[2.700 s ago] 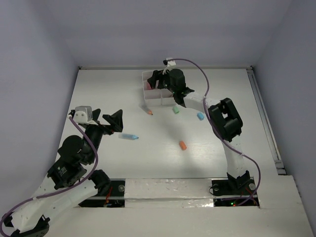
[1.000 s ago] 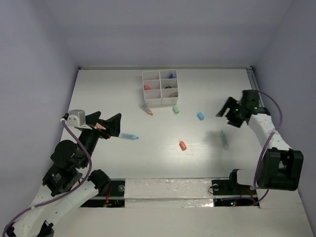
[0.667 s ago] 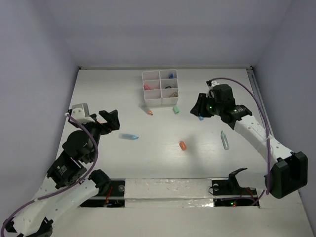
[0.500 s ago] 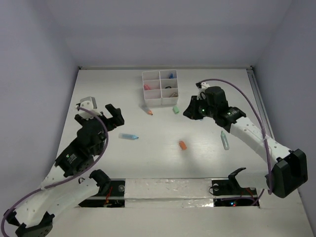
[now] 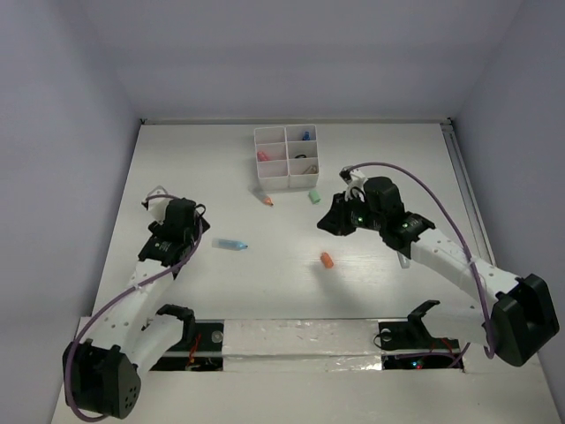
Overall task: Sort the stationery into containers
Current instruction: Pick up the pen from the center of the board.
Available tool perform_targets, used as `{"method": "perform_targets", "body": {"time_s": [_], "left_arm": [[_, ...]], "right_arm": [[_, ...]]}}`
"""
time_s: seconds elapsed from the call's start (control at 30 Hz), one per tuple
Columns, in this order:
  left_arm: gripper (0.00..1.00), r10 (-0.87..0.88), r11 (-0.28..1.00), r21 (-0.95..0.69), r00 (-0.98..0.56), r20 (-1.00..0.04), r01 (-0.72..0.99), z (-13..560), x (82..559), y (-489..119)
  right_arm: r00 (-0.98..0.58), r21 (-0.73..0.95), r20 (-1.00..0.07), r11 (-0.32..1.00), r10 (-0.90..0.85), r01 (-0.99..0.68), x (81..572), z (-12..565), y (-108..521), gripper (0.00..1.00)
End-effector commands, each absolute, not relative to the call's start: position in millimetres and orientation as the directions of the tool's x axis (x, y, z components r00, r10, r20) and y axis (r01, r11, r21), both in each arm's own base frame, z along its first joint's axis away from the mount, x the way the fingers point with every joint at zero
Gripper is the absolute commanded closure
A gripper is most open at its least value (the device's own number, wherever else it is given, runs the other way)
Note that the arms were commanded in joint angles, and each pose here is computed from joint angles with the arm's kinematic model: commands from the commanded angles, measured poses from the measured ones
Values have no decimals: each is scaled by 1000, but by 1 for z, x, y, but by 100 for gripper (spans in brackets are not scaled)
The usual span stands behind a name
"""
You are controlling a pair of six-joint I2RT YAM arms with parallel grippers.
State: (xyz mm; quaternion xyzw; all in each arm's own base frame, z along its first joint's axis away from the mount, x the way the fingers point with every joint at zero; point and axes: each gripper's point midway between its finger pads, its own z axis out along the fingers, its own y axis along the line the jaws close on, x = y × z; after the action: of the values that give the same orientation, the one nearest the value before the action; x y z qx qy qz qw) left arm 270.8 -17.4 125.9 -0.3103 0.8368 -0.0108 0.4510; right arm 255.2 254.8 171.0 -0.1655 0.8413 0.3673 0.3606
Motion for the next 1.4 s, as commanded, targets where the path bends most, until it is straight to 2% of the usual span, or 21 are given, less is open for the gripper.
{"method": "perform_targets", "body": {"time_s": [0.0, 0.1, 0.33, 0.53, 0.8, 1.03, 1.37], "left_arm": [[44, -649, 708, -434, -271, -711, -557, 126, 284, -4], [48, -667, 659, -458, -183, -722, -597, 127, 297, 19], [56, -650, 618, -397, -157, -743, -679, 109, 327, 56], [59, -641, 611, -307, -229, -732, -730, 74, 356, 77], [62, -618, 632, -286, -245, -747, -721, 74, 380, 84], [72, -613, 622, -218, -295, -733, -752, 62, 382, 91], [73, -621, 629, -119, -405, -670, -768, 34, 364, 88]], "right_arm": [[-625, 513, -780, 570, -1, -642, 241, 196, 273, 78], [-625, 521, -781, 543, -8, -659, 231, 197, 278, 77], [-602, 501, -798, 531, -22, -684, 220, 205, 281, 76], [-614, 508, -788, 517, -45, -690, 216, 200, 289, 75], [-624, 508, -778, 509, -76, -695, 213, 192, 295, 75], [-624, 502, -777, 515, -84, -695, 214, 191, 295, 74], [-598, 476, -799, 539, -66, -695, 217, 199, 289, 73]]}}
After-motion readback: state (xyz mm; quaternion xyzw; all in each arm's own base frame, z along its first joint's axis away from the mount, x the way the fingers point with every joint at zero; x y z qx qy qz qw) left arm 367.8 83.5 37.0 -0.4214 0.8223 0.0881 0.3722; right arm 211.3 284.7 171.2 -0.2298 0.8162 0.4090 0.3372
